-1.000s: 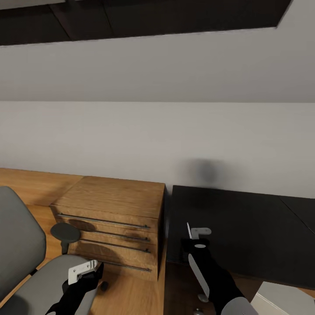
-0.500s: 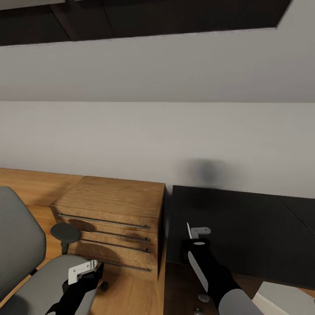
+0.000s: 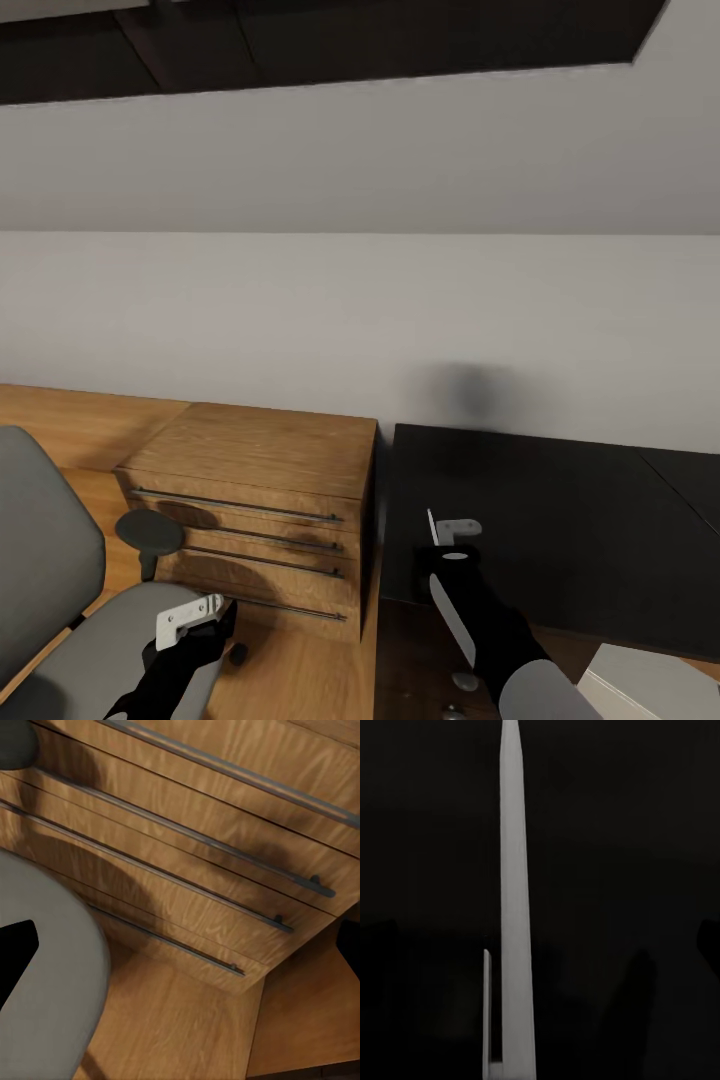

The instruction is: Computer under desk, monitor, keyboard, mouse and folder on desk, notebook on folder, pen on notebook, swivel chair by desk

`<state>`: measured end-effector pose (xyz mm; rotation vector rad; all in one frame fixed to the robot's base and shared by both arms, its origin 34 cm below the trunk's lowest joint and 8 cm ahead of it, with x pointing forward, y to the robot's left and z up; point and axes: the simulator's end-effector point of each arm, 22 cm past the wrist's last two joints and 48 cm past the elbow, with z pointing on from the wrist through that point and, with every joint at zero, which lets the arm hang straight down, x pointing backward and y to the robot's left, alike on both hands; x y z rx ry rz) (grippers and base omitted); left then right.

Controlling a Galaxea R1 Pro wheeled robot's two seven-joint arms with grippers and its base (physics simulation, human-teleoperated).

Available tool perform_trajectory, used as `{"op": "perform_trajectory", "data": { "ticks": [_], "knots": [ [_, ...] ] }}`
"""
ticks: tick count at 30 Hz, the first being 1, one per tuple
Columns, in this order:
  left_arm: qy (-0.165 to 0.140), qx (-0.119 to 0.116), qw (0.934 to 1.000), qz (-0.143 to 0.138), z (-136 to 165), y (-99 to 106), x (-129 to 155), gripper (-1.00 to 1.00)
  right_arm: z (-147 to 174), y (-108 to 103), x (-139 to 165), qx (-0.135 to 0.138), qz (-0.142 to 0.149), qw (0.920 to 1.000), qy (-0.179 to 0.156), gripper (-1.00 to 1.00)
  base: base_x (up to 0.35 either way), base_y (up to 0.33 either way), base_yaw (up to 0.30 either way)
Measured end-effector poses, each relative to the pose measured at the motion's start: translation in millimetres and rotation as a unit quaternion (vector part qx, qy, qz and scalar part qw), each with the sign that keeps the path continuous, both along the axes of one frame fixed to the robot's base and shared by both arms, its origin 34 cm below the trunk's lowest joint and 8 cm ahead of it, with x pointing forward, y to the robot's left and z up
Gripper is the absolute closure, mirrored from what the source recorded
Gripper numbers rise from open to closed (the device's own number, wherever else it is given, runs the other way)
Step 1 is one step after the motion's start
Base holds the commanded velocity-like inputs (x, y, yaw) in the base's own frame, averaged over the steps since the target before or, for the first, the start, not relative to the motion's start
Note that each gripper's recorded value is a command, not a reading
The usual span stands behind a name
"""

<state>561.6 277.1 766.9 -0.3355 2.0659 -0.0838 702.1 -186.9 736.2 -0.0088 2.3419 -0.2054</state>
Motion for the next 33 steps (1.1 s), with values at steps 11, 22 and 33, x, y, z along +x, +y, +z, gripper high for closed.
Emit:
{"op": "perform_trajectory", "data": {
  "ticks": [11, 22, 33],
  "knots": [
    [0.001, 0.000, 1.0000, 0.000, -0.5, -0.3, -0.2, -1.00, 0.1, -0.7, 1.3, -0.001, 0.000, 1.0000, 0.002, -1.00, 0.000, 0.000, 0.000],
    [0.001, 0.000, 1.0000, 0.000, -0.5, -0.4, -0.2, -1.00, 0.3, -1.7, 3.6, -0.002, 0.000, 1.0000, 0.003, -1.00, 0.000, 0.000, 0.000],
    [0.001, 0.000, 1.0000, 0.001, -0.6, -0.2, -0.2, -1.00, 0.1, -1.4, 3.6, -0.001, -0.001, 1.0000, 0.003, 1.00, 0.000, 0.000, 0.000]
  ]
}}
